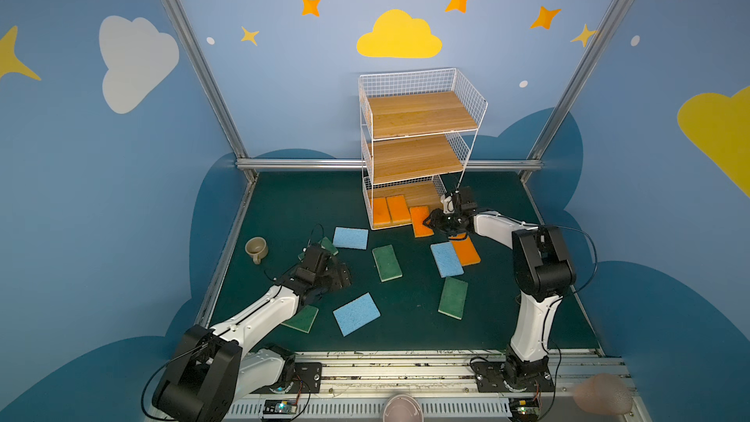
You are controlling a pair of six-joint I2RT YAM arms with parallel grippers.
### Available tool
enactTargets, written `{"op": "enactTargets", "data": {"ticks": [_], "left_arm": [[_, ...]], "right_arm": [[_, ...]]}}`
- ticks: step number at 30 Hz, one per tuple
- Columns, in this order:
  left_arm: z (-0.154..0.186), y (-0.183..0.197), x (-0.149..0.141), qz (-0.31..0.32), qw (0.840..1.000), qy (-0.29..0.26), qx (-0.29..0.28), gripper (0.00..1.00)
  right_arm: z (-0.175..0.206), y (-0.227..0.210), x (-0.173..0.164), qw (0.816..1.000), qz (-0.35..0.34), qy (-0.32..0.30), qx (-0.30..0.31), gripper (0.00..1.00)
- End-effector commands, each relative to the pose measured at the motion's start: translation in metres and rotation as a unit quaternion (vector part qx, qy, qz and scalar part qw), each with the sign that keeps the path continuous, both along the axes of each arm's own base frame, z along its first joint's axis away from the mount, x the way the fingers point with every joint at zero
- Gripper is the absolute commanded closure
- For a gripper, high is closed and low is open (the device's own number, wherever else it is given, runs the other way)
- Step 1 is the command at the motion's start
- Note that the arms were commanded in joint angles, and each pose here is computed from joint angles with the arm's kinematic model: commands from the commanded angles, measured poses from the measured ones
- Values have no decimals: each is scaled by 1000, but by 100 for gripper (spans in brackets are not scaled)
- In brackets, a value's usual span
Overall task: Arrange cleaning sponges on a shelf
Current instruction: Place the cleaning sponge at the shelf, then move the cleaning sponge to the shelf.
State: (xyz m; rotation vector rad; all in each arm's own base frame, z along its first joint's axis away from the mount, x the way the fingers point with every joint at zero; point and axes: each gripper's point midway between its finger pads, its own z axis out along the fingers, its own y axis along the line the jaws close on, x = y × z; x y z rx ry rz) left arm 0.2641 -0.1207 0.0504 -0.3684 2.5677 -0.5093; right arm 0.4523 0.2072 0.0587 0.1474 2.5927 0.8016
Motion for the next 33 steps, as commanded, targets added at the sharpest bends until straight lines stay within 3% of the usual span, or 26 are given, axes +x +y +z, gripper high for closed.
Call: {"op": "enactTargets", "data": {"ticks": [1,9,19,33], "left_arm": [[11,-3,4,-8,1000,-14,-2,2],[7,-1,-2,-5,1000,-12,-5,2],[5,1,-6,-4,1000,-11,-4,2],[6,0,-2,-7,1000,-8,0,2]], "right_arm": [[11,3,-3,1000,9,-13,2,49],[-1,-2,-20,1000,6,5,0,57],[-17,-3,-26,1000,-3,27,5,61],[-23,-6,-14,999,-24,24,6,92]]}}
